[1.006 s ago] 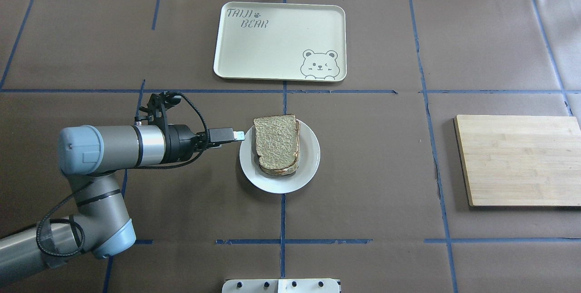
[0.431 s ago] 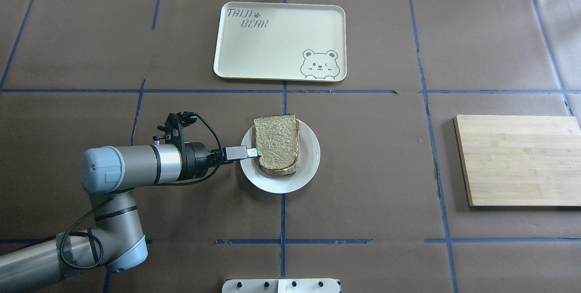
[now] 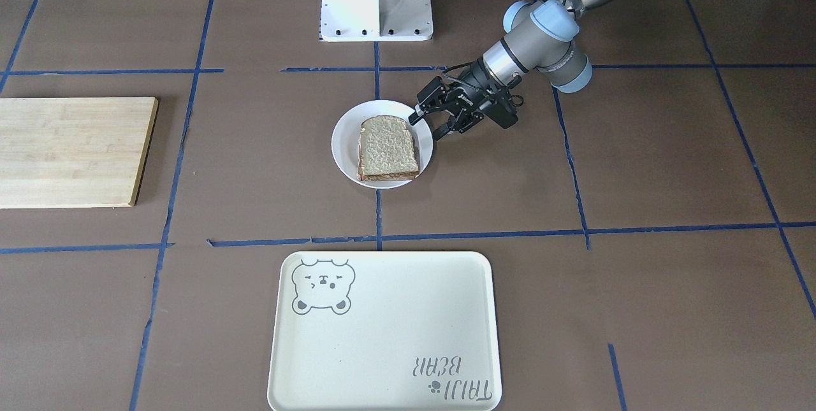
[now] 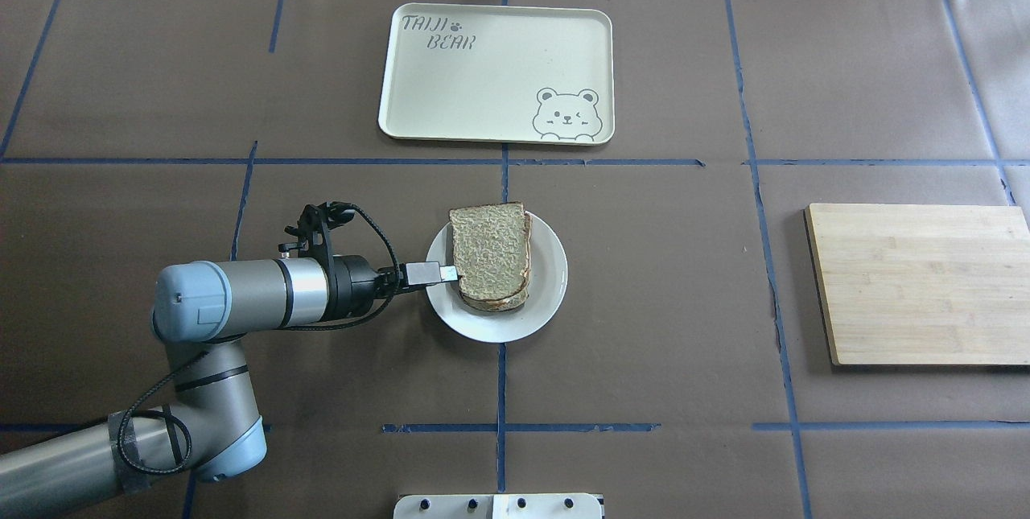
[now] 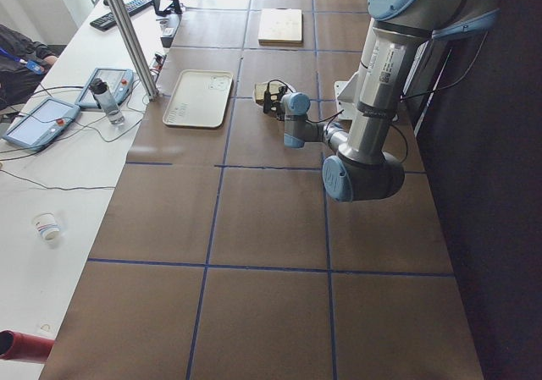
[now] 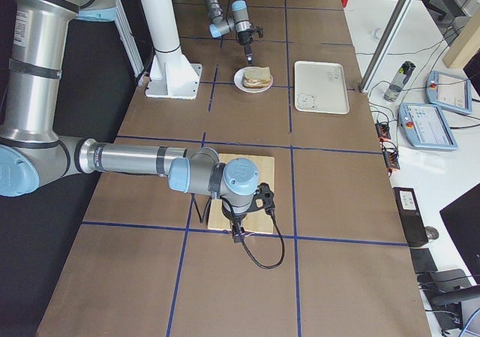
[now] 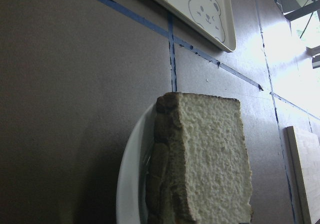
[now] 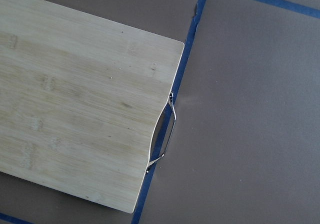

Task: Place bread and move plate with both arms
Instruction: 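Grip the plate rim with the left gripper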

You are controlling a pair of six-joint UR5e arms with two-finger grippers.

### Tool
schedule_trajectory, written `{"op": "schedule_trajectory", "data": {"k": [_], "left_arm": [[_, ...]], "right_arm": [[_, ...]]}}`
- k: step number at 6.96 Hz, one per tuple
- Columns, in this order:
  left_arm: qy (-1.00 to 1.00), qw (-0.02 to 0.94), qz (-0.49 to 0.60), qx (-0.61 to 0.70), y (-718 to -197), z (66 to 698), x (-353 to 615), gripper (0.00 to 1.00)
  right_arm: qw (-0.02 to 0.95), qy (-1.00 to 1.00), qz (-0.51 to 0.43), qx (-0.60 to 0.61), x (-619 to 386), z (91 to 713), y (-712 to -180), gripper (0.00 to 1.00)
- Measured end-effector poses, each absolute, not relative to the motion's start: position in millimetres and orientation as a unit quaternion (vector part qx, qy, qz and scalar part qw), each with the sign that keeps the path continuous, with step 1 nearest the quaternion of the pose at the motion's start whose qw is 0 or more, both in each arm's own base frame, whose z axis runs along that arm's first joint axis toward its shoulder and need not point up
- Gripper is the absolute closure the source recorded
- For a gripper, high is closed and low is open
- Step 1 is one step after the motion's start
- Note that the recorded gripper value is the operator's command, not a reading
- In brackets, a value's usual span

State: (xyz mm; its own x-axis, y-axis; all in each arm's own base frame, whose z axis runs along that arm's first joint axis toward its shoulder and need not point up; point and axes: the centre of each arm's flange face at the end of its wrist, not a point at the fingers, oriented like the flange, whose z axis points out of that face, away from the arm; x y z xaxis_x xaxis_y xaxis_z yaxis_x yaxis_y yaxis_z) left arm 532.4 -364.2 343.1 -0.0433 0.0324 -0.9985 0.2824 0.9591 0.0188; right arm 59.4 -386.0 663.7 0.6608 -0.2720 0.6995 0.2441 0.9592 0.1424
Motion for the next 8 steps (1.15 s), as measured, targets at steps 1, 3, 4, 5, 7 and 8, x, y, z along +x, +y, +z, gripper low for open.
{"op": "schedule_trajectory", "data": {"k": [1, 3, 4, 5, 7, 8], "left_arm": [[0.717, 0.682, -0.101, 0.1, -365, 343, 535, 0.39], [0.717, 0.682, -0.108, 0.091, -367, 342, 542, 0.67], [0.717, 0.683, -0.109, 0.09, -368, 341, 545, 0.84], [0.717, 0.682, -0.109, 0.09, -368, 340, 546, 0.93], [0.722, 0.678, -0.112, 0.086, -368, 335, 546, 0.95], [0.724, 0.675, -0.12, 0.077, -368, 333, 545, 0.95]], "right_arm": [[0.911, -0.387, -0.142, 0.018, 59, 664, -386, 0.0], [0.911, -0.387, -0.142, 0.018, 59, 664, -386, 0.0], [0.911, -0.387, -0.142, 0.018, 59, 664, -386, 0.0], [0.911, -0.387, -0.141, 0.018, 59, 664, -386, 0.0], [0.911, -0.387, -0.142, 0.018, 59, 664, -386, 0.0], [0.911, -0.387, -0.142, 0.018, 59, 664, -386, 0.0]]}}
